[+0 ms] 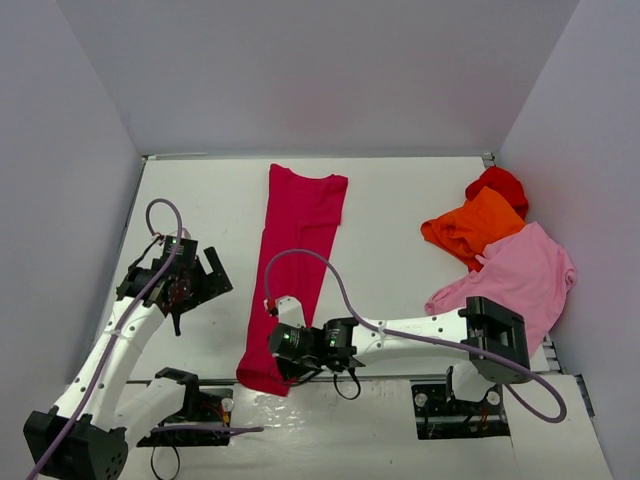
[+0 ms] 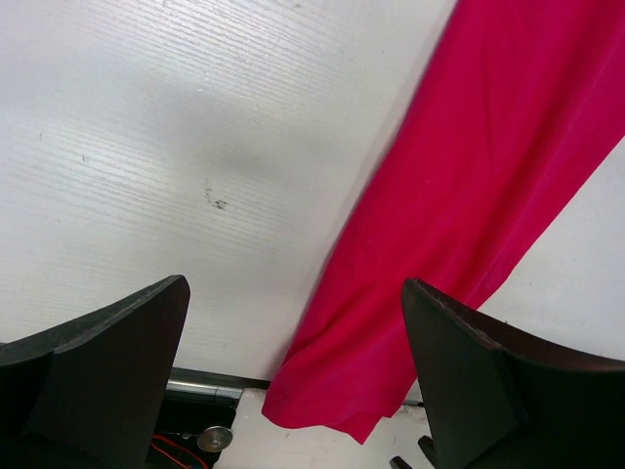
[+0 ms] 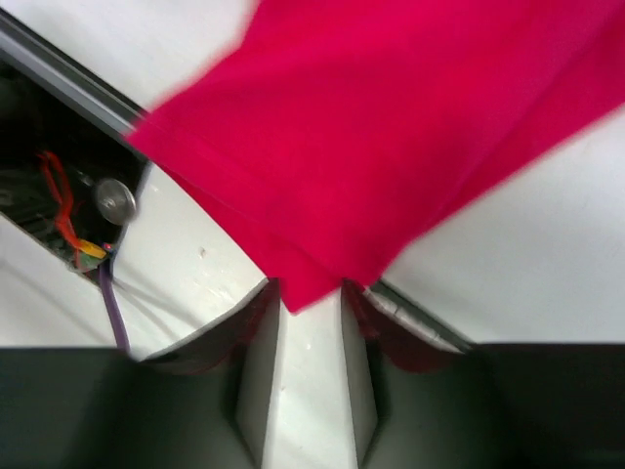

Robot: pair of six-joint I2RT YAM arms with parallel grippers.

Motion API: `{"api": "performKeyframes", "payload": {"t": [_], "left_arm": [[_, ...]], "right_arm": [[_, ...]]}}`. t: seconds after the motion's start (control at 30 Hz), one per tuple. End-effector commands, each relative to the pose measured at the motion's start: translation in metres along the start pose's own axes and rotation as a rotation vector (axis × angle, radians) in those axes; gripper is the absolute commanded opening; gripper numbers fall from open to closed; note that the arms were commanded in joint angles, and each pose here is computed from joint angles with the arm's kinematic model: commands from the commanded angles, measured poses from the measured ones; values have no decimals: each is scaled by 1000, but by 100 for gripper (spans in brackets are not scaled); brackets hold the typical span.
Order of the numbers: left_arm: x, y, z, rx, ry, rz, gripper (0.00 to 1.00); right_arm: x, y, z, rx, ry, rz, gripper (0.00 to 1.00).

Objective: Fold and stack the t-shirts

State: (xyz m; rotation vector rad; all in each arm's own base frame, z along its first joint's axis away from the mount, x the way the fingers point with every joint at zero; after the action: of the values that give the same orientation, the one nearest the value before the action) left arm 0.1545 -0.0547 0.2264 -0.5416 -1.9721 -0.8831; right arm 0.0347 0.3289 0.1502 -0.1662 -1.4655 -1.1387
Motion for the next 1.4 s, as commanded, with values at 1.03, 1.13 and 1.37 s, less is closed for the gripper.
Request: {"api": "performKeyframes", "payload": {"t": [1.03, 1.13, 1.37], "left_arm": [[30, 11, -5, 4, -40, -92, 88], [33, 12, -5, 8, -58, -106, 88], [47, 12, -4, 20, -113, -143, 88]], "right_arm": [[-84, 15, 7, 182, 133, 145, 0], [-57, 82, 3, 151, 150, -39, 0], [30, 205, -36, 124, 106, -379, 15]]}}
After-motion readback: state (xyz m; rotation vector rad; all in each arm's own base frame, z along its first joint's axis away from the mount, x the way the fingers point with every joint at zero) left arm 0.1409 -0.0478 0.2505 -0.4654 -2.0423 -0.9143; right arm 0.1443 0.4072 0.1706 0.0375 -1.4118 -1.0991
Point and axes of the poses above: each gripper's point midway between its finger pads, its own x axis back along the fingers, its own z axis along the line the jaws close on, y = z × x, the point moved 10 cm from there along x, back along the fingers, and after that the axes turned 14 degrees about x, right-handed, at the moved point
